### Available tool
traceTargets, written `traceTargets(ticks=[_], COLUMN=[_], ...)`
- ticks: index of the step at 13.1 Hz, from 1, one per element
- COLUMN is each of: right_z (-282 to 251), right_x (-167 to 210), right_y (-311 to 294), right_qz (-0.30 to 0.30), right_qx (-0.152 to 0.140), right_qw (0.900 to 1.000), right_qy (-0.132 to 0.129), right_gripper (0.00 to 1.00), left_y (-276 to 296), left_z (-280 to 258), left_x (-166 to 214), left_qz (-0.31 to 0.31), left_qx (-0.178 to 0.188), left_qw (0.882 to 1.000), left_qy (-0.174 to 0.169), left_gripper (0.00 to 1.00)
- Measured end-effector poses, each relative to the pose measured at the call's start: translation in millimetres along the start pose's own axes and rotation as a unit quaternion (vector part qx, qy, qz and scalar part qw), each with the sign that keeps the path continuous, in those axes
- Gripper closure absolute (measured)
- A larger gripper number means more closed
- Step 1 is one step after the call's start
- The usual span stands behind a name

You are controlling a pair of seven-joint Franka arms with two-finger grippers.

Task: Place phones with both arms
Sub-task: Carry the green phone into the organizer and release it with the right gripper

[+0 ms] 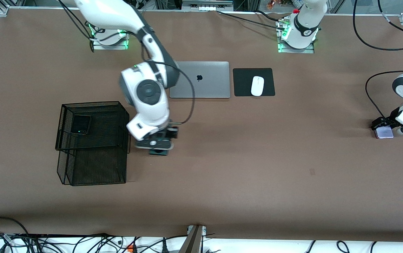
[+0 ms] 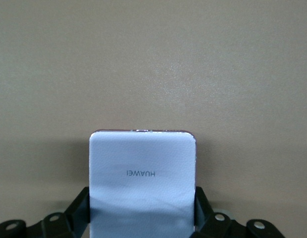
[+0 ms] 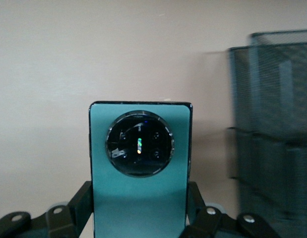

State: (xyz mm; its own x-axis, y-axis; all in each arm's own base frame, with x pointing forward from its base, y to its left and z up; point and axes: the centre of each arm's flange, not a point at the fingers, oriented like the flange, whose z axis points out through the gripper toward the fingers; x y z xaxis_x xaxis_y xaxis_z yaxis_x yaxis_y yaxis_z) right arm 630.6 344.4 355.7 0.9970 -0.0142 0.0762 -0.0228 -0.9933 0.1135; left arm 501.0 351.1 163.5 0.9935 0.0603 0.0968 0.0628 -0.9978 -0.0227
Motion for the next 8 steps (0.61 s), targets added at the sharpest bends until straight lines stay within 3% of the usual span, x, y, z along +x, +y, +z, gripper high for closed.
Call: traceTargets(ticks=[5, 7, 8], right_z=[-27, -12, 0], right_x=[30, 23, 15], right_y=[151, 190, 202], right_qz=[-0.026, -0.042, -0.050], right_qx=[0.013, 0.013, 0.017], right_qw=[0.995, 0.994, 0.994], right_qy=[-0.091, -0.104, -0.097], right_gripper=[0.22, 0.22, 0.22], left_y=[15, 34, 52], left_z=[-18, -38, -44], left_x=[35, 66, 81], left_qz=[0.018, 0.008, -0.001], left_qx=[-0.036, -0.046, -0.047], left_qw=[0.999, 0.998, 0.998], left_qy=[-0.033, -0.043, -0.045], left_gripper=[0.15, 0.15, 0.15])
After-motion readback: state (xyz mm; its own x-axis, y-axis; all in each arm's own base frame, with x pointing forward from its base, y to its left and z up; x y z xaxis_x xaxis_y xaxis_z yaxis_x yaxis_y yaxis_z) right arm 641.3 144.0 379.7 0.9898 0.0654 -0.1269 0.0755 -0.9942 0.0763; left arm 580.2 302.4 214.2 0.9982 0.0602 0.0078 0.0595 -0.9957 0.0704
